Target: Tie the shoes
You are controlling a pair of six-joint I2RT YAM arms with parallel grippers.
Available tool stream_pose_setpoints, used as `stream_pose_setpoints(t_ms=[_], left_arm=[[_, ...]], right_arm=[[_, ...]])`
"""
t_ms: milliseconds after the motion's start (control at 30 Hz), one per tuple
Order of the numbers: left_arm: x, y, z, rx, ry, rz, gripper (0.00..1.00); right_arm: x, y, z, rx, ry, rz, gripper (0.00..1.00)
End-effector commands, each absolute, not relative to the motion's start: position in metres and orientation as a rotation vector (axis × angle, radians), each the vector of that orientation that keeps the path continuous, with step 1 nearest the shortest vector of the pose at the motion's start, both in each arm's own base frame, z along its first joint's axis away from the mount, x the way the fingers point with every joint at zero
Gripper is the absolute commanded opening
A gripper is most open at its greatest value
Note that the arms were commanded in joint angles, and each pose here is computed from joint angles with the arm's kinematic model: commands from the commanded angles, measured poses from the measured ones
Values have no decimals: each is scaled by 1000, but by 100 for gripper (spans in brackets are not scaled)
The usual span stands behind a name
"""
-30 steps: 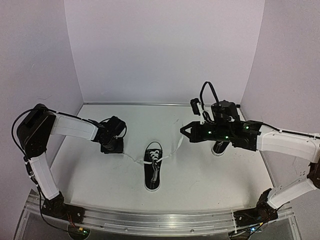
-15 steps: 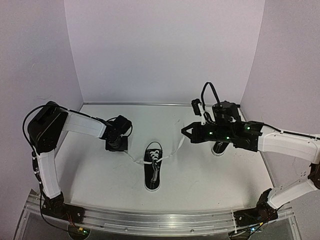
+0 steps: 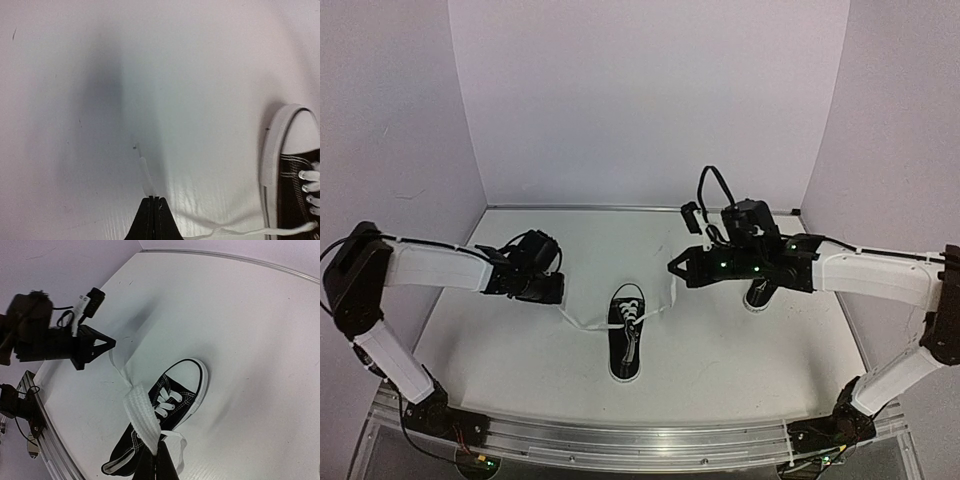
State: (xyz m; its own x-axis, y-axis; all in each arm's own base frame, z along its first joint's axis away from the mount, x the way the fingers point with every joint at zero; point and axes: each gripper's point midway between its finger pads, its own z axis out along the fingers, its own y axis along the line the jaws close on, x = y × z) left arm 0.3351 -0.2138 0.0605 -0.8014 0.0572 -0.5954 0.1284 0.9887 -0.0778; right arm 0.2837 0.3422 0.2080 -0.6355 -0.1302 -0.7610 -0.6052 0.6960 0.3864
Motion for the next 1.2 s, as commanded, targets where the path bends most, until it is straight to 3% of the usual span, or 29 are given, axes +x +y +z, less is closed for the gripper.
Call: stream_pose_setpoints(t_ms=[0, 267, 667, 733, 900, 1033, 1167], left_arm=[[319, -240, 141, 330, 2184, -327, 0], [269, -232, 175, 386, 2024, -516, 0], [228, -233, 172, 483, 1954, -679, 0], [227, -232, 172, 488, 1950, -678, 0], [228, -234, 163, 541, 1983, -633, 0], [230, -241, 162, 607, 1965, -616, 0], [231, -249, 166, 683, 1902, -613, 0]], right_arm=[[293, 384, 226, -673, 2127, 941, 0], [308, 445, 229, -757, 2115, 1087, 0], [293, 538, 170, -896, 2189, 1253, 1], [288, 543, 161, -911, 2206, 1270, 10], [286, 528, 174, -902, 2191, 1232, 47], [295, 497, 190, -847, 2190, 1204, 55], [310, 458, 182, -768, 2248, 1127, 54]])
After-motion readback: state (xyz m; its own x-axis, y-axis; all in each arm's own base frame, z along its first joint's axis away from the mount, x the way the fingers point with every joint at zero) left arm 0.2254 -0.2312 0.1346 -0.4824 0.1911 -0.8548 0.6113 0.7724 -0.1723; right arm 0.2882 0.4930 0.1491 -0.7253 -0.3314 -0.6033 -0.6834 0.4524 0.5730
